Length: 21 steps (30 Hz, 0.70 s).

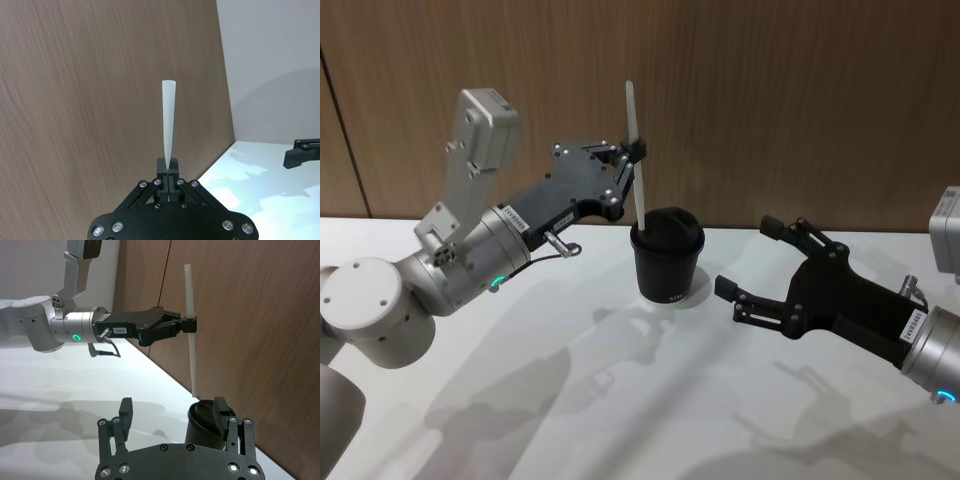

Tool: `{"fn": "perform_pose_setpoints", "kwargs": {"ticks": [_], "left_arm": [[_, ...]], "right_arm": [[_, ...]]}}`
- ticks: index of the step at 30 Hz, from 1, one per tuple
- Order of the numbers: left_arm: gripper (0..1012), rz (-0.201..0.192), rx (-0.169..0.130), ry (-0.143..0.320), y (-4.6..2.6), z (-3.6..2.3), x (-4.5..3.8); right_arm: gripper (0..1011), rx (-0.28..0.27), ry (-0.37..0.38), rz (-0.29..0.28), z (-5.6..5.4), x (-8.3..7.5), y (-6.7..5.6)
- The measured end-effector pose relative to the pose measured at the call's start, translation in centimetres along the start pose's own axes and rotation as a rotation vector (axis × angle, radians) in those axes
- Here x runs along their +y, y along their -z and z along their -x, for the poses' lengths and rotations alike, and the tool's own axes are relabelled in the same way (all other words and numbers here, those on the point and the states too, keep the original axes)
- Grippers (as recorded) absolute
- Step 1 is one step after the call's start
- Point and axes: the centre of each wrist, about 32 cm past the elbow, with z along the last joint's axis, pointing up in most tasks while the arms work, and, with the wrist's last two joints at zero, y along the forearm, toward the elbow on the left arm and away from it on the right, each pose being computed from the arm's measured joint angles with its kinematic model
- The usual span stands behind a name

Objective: Pick up the straw with one hand, pass it to the other hand, and insert it into the cup.

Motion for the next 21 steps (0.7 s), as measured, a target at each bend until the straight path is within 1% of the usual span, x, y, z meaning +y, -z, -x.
{"fn": "perform_pose_setpoints", "kwargs": {"ticks": [11, 21], "left_arm": [[7, -0.004, 0.008, 0.005, 0.70, -0.22, -0.44], [7, -0.001, 0.012, 0.008, 1.06, -0.36, -0.68]], "right_arm": [[1001, 0.000, 0.000, 0.000, 0.0, 0.0, 0.0], [1001, 0.000, 0.000, 0.000, 0.0, 0.0, 0.0]]}}
